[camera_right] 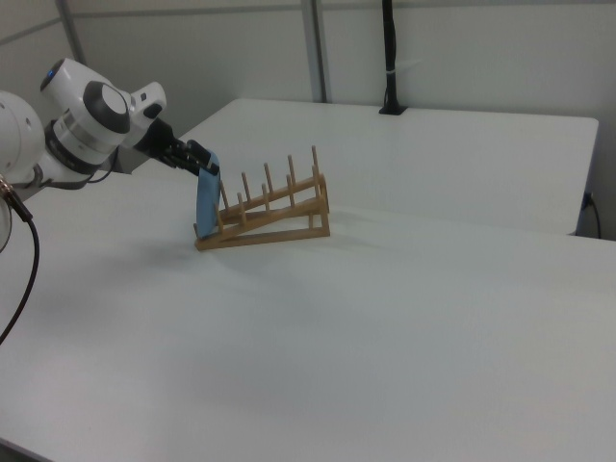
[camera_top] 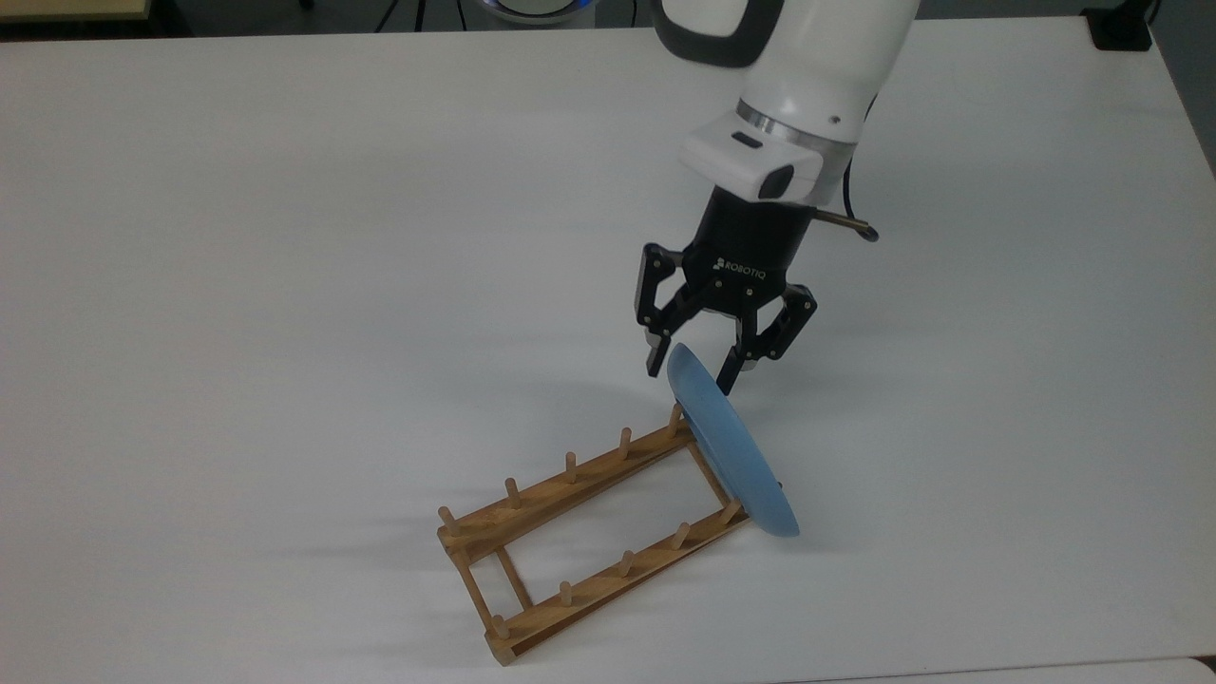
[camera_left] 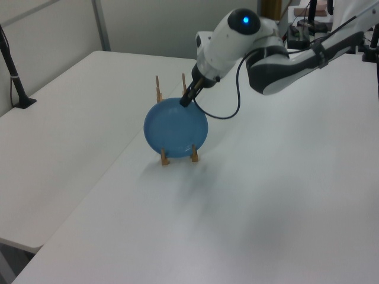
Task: Pick plate from plate rack
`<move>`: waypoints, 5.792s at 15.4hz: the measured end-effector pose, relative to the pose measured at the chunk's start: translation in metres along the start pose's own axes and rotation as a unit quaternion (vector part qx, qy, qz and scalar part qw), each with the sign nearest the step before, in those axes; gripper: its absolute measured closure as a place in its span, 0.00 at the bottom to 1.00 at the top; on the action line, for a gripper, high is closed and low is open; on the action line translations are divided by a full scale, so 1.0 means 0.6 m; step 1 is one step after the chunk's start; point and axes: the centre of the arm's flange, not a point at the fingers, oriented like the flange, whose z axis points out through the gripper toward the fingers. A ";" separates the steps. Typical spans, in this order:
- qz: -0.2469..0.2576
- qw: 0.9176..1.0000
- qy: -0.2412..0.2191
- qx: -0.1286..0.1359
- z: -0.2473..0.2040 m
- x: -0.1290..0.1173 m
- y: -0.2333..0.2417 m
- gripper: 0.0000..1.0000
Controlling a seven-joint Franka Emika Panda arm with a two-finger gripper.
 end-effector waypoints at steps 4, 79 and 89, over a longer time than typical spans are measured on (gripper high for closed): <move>-0.008 1.000 -0.007 -0.001 0.017 -0.014 -0.016 0.80; 0.009 0.952 -0.270 0.145 -0.256 -0.032 0.618 0.00; -0.013 0.950 -0.274 0.153 -0.240 -0.025 0.560 0.00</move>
